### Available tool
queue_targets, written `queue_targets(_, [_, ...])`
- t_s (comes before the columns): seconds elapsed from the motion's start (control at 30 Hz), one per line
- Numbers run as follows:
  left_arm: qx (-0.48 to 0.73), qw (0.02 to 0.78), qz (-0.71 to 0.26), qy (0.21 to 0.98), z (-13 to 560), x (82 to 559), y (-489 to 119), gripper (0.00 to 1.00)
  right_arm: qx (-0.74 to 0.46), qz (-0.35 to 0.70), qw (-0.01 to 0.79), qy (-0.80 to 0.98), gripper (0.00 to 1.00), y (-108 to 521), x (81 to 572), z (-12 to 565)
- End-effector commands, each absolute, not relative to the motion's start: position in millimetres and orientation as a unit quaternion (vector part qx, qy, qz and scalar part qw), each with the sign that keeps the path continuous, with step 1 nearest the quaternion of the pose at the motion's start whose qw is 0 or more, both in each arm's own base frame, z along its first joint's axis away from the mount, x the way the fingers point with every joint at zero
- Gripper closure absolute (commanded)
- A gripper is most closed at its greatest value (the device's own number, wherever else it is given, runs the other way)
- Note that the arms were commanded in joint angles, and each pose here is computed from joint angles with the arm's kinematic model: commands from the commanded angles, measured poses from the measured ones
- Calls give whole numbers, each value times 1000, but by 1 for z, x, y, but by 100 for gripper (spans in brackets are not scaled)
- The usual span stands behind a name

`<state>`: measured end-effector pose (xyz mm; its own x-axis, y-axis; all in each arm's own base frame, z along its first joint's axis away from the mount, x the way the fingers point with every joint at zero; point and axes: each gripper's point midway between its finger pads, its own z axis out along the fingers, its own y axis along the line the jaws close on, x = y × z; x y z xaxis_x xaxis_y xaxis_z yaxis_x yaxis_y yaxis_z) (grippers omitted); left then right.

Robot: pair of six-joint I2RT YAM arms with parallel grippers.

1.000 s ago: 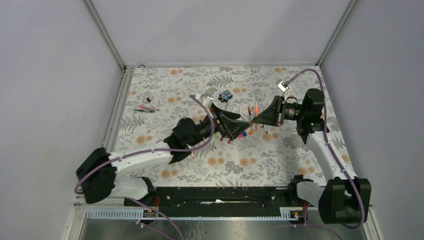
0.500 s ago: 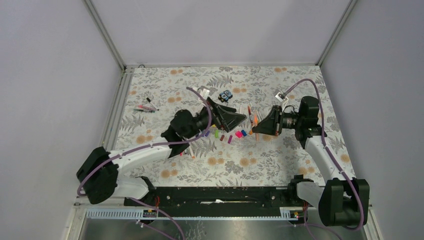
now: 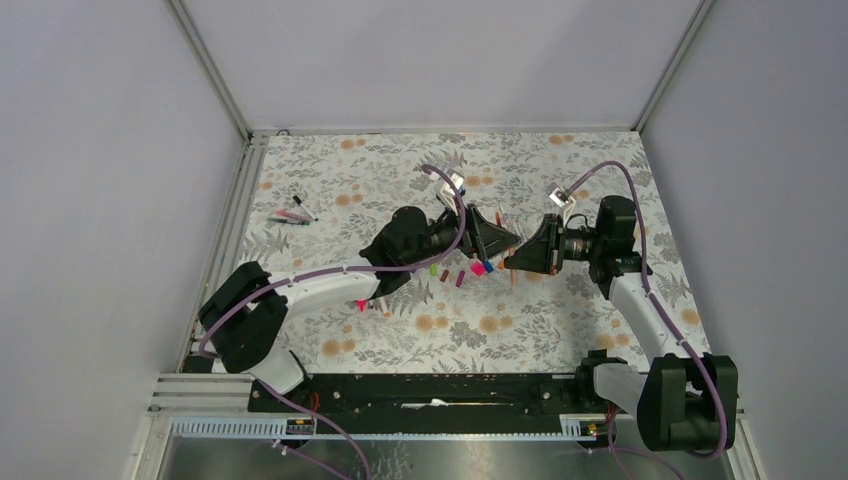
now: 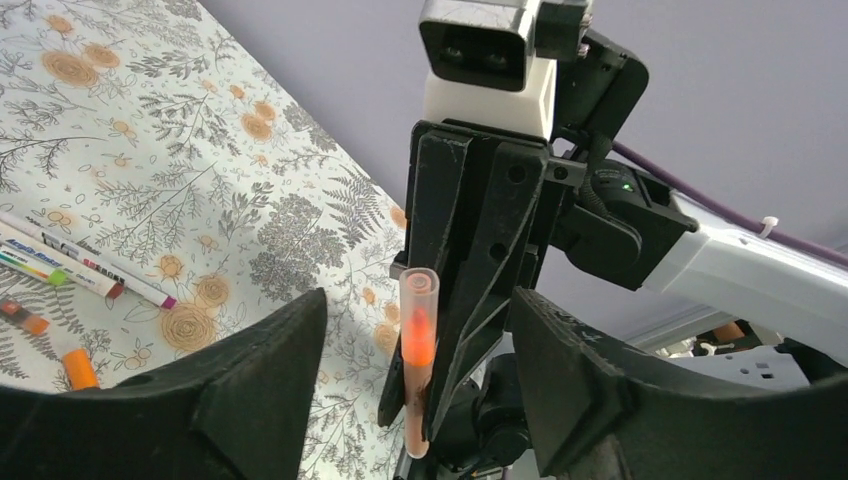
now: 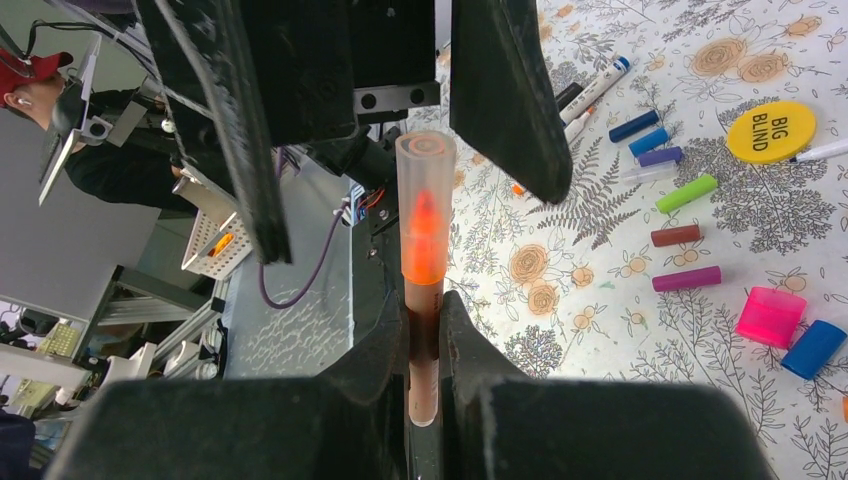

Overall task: Open the pen caps
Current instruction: Open the pen cap from the pen.

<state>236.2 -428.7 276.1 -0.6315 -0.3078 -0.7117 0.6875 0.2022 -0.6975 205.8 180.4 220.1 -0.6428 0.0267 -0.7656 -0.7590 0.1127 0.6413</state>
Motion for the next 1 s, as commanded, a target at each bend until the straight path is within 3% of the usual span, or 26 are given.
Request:
queue_targets(0.0, [163, 403, -652, 621, 307, 228, -441, 35, -291, 608, 333, 660, 100, 180, 206, 222])
queue_targets(0.13, [169, 394, -656, 621, 303, 227, -445, 53, -288, 610, 329, 660, 100, 180, 206, 220])
queue_targets(0.3, [172, 405, -658, 610, 308, 228, -445, 97, -288, 613, 326, 660, 100, 180, 206, 220])
queue_targets(0.33, [170, 414, -657, 607, 310, 230, -443, 100, -288, 613, 325, 660, 100, 180, 206, 219])
queue_targets(0.73, [80, 591, -622, 507, 398, 282, -407, 100, -287, 633, 298, 655, 100, 181, 195, 203])
queue_targets(0.97, [66, 649, -597, 467, 440, 304, -385, 100, -286, 643, 282, 653, 100, 182, 190, 195])
